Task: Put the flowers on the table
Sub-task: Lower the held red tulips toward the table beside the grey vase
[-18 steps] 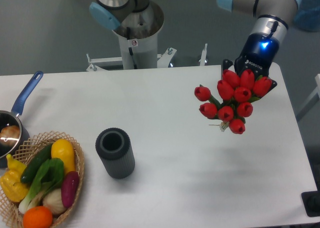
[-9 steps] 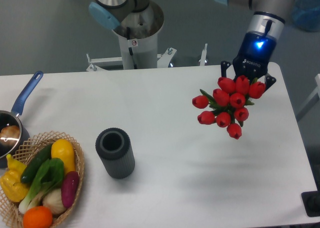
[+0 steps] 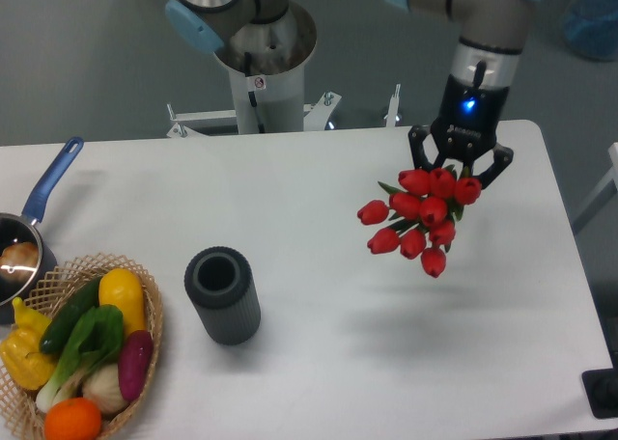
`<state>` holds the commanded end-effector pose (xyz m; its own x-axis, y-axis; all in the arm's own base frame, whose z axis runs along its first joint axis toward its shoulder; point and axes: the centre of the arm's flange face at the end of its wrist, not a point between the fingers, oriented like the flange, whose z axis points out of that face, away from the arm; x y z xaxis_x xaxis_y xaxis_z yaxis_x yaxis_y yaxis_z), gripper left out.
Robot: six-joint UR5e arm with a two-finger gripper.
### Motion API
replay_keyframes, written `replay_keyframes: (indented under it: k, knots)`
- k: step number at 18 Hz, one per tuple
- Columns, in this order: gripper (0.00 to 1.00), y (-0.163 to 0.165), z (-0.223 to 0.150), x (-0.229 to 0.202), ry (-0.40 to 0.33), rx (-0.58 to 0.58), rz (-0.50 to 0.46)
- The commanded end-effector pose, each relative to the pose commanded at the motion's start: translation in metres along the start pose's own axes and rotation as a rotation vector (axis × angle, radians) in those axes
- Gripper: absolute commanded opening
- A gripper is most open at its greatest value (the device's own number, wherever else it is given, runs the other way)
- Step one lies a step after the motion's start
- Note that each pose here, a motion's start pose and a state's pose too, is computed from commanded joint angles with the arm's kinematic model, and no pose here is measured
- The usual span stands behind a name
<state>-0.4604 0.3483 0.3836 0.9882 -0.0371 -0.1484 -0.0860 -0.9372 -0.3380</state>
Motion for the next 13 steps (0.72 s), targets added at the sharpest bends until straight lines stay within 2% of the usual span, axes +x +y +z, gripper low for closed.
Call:
replay_keyframes:
  k: [6, 13]
  knots:
    - [0.41, -0.013, 0.035, 0.012, -0.001, -0.182, 0.068]
    - [0.41, -0.027, 0.077, 0.028, 0.066, -0.226, 0.102]
